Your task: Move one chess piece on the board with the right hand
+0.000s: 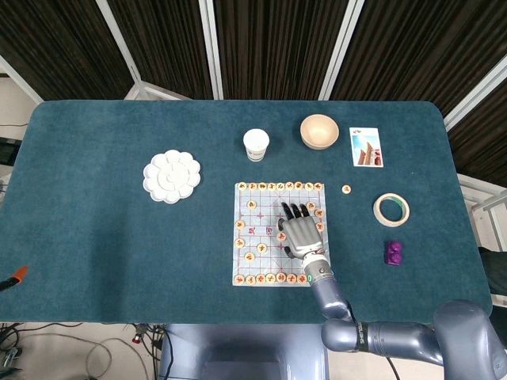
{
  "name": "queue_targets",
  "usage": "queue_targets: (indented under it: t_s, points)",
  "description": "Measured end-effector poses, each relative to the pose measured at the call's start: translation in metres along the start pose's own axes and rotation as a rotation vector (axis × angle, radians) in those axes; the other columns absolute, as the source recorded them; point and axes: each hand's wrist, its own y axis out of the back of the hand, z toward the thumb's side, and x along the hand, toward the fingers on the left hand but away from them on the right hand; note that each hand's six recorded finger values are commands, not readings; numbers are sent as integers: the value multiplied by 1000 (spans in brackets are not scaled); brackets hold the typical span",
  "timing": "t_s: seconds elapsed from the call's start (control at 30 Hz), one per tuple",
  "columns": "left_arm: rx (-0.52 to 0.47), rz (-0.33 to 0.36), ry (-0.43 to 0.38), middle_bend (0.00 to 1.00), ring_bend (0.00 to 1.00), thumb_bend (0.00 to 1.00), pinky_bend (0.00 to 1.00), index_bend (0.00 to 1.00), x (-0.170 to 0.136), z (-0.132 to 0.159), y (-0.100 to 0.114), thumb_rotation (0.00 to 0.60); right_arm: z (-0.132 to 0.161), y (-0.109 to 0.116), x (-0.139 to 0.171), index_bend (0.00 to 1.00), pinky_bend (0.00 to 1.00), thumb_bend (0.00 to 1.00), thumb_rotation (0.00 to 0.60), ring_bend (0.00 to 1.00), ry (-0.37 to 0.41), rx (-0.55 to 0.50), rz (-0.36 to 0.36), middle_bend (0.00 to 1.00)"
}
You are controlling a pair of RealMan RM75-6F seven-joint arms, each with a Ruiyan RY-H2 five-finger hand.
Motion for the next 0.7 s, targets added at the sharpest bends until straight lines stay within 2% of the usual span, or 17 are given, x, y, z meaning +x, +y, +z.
queue_targets:
  t_s: [0.7]
  points:
    - [5, 1, 0, 0, 0, 0, 0, 47, 0, 0, 0, 600, 1, -4, -9, 443, 73, 379, 600, 20, -16, 6, 5, 0]
